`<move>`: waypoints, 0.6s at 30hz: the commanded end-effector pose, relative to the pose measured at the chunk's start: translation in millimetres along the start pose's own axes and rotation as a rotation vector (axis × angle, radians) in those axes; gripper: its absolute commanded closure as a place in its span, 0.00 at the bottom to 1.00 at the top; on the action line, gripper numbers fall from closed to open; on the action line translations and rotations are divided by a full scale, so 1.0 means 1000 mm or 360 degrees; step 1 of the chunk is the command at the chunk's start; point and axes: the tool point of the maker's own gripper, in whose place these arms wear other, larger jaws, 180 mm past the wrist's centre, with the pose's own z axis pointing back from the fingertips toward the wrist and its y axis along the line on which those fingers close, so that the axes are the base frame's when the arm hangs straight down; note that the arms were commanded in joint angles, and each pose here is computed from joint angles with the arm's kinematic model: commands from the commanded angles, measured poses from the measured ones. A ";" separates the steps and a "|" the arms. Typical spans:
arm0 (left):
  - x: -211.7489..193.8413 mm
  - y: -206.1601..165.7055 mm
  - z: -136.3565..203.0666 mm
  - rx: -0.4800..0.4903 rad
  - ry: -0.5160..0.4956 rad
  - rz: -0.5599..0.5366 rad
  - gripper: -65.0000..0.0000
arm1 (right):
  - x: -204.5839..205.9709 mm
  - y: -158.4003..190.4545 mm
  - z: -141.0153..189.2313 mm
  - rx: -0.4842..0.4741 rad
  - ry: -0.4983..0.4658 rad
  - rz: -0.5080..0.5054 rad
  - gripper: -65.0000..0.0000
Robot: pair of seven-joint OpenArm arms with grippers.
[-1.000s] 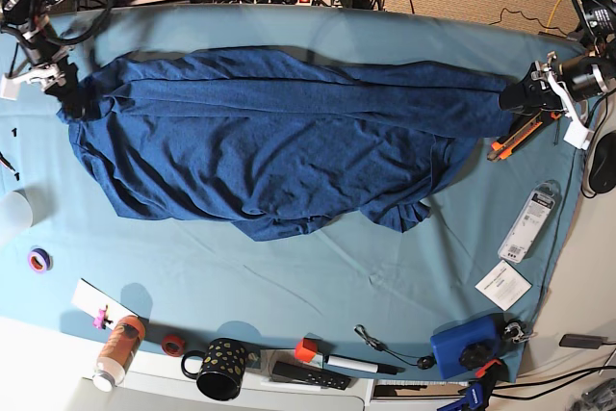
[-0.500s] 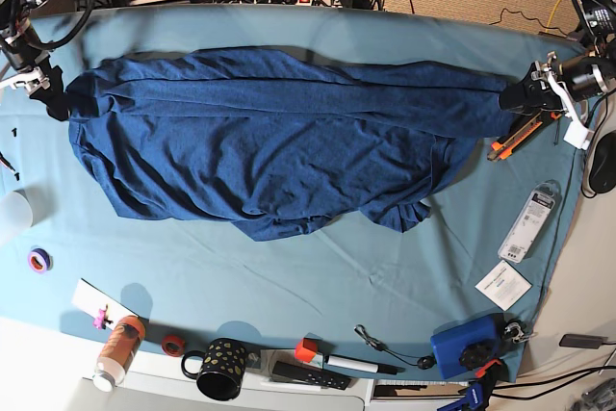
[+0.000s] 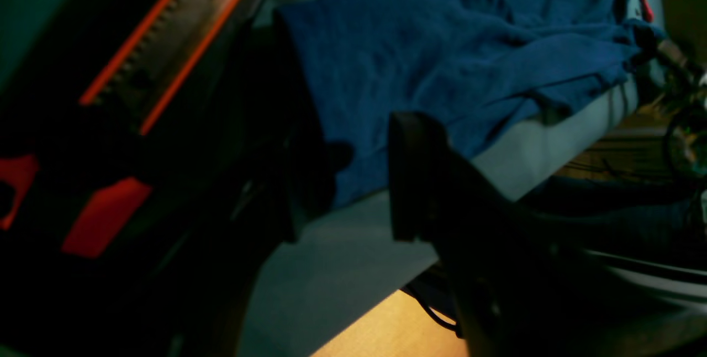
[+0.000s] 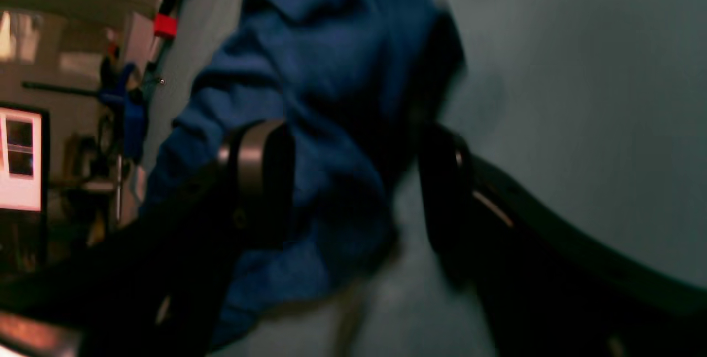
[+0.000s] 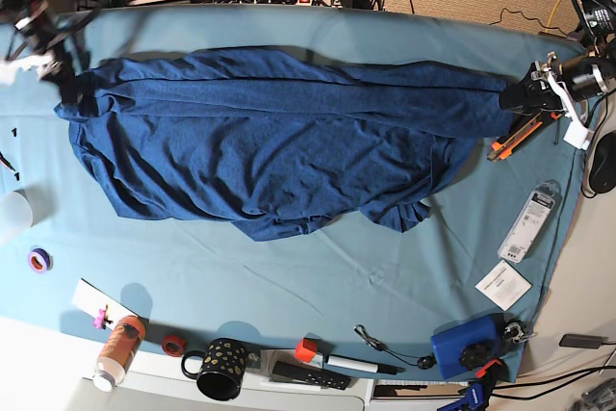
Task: Layout the t-shirt on the table in an organized manner, then fold the t-shirt properly
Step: 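Release and regrasp the shirt corner with the right gripper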
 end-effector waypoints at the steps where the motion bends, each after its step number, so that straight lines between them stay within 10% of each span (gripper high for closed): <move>1: 0.017 -0.001 0.008 -0.0001 -0.0062 -0.0055 0.63 | 0.016 0.002 0.005 0.0003 -0.0094 0.0030 0.46; 18: 0.018 -0.003 0.008 -0.0020 -0.0077 -0.0052 0.63 | 0.025 0.026 -0.033 0.0063 -0.0147 0.0053 0.46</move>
